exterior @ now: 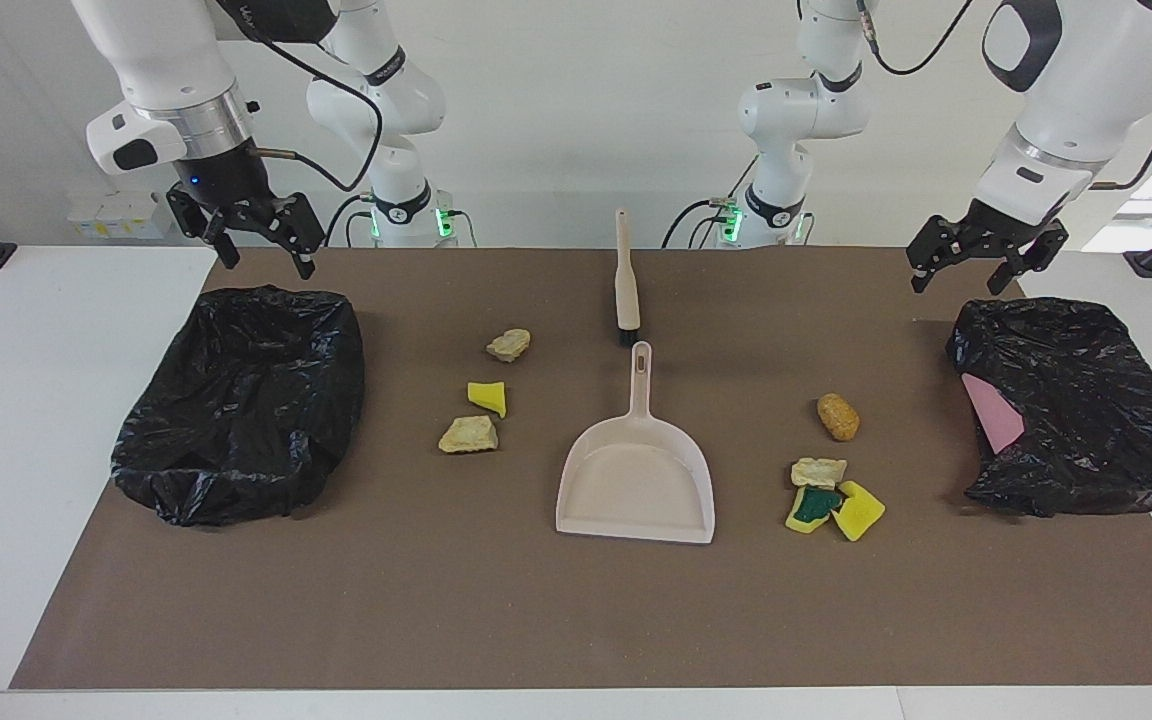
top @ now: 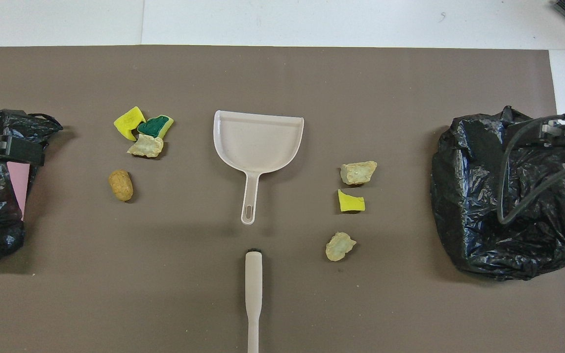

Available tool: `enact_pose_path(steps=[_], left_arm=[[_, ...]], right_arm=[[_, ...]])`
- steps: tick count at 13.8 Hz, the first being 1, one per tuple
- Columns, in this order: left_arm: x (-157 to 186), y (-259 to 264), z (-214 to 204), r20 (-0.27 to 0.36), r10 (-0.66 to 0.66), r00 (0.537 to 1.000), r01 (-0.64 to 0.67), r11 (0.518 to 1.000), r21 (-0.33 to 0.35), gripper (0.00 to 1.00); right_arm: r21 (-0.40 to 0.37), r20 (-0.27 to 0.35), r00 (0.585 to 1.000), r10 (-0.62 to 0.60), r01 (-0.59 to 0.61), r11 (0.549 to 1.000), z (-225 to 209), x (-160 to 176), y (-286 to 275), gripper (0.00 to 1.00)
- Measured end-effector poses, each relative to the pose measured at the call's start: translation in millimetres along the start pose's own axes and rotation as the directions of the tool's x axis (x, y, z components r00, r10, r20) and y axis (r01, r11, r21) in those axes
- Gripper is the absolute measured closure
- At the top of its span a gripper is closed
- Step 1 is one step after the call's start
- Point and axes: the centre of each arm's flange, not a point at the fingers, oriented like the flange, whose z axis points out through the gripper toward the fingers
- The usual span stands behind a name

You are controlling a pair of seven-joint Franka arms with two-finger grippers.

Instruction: Sweep and dump trash in bin

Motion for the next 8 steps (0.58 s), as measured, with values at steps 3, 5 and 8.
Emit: enact_pose_path(steps=[3, 5, 8], left_arm=[[-2, 2, -2, 0.011, 0.004, 1.0, -0.004, 1.0, -0.001, 0.0], [-4, 2, -9, 0.017, 0.002, 1.0, -0.002, 1.0, -0.001, 0.0], [-5, 2, -13, 0.016, 0.002, 1.0, -0.002, 1.0, -0.006, 0.0]], right_arm=[[-0.001, 0.01, 1.0, -0.004, 0.004, 1.0, -2, -4, -2, 0.0], [-0.001, 0.01, 1.0, -0.003, 0.003, 1.0, -4, -5, -1, 0.0], [-0.002, 0.013, 1.0, 0.003, -0.003, 1.0, -4, -5, 2, 0.0]])
